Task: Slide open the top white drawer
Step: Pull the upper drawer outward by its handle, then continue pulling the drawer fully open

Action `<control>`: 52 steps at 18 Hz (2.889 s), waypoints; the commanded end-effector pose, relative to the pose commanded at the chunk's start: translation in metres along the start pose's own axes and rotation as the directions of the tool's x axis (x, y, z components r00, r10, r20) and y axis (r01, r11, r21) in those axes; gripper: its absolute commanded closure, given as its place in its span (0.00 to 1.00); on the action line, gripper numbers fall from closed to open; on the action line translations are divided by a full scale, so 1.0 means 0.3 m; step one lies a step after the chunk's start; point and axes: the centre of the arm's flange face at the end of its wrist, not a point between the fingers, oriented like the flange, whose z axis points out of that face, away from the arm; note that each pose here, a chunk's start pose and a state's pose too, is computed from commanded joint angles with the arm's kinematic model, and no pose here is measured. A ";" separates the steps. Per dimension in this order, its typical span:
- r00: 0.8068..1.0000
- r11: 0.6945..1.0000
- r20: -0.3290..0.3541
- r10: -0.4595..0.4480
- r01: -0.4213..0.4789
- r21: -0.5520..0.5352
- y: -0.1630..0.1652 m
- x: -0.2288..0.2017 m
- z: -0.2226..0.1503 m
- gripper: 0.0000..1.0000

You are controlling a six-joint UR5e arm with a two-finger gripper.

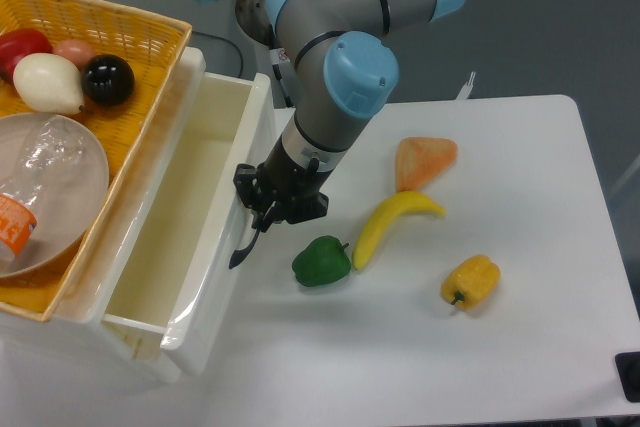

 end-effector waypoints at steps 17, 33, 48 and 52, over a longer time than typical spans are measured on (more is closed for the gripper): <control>1.000 1.000 0.013 -0.013 0.013 0.022 0.000 -0.074 -0.046 0.82; 1.000 1.000 0.014 0.009 -0.009 0.026 0.019 -0.150 -0.059 0.82; 1.000 0.999 0.012 -0.008 0.008 0.034 0.028 -0.200 -0.073 0.82; 1.000 0.999 0.016 -0.010 0.009 0.041 0.025 -0.206 -0.088 0.82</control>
